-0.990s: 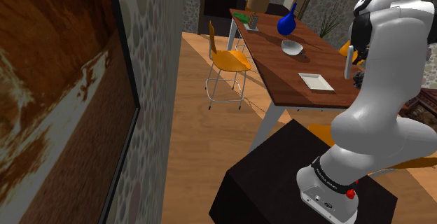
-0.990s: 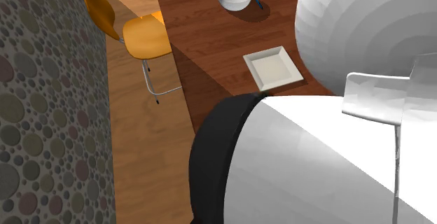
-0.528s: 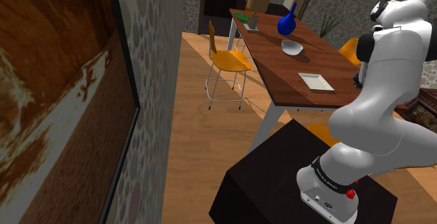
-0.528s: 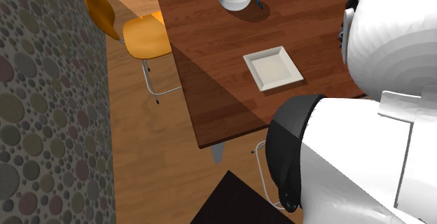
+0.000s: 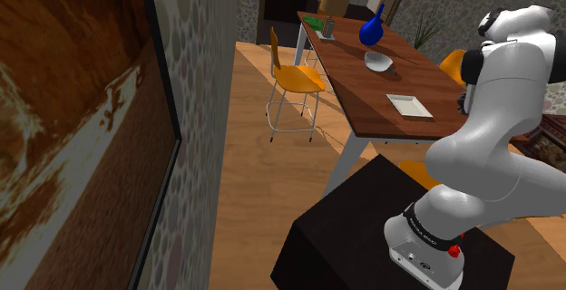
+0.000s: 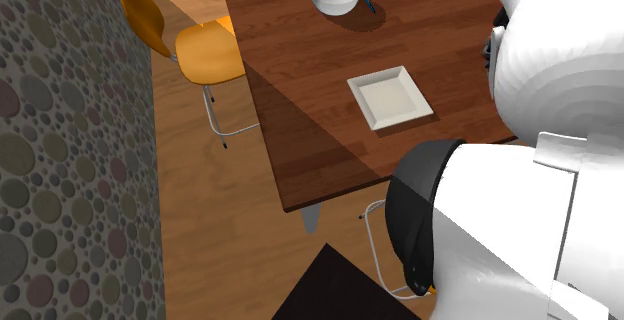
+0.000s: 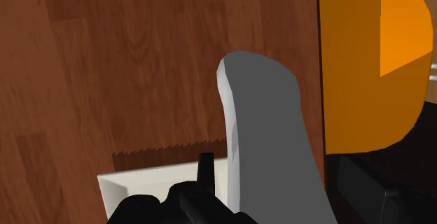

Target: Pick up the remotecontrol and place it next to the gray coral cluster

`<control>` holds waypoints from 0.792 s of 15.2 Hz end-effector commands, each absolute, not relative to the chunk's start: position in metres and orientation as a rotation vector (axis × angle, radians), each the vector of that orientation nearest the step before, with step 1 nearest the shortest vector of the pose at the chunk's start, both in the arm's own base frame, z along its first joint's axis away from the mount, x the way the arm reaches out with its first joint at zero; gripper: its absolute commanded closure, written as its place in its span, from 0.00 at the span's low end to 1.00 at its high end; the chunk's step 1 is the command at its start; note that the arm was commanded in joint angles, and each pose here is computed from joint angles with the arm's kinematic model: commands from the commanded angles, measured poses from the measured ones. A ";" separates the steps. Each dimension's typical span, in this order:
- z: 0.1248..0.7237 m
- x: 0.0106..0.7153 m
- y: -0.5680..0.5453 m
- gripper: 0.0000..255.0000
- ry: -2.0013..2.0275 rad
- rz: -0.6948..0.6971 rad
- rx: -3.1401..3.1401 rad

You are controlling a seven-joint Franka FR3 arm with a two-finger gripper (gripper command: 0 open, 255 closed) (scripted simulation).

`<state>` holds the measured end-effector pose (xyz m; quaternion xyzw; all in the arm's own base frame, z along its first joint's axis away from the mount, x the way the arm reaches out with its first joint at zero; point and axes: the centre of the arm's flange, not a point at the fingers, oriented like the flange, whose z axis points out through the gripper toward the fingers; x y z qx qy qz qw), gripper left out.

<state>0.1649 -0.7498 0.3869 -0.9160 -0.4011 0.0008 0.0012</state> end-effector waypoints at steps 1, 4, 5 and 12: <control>0.377 0.165 -0.750 1.00 -1.259 0.003 -2.876; 0.361 0.165 -0.750 1.00 -1.259 0.003 -2.876; 0.355 0.165 -0.750 1.00 -1.259 0.003 -2.876; 0.319 0.165 -0.750 1.00 -1.259 0.003 -2.876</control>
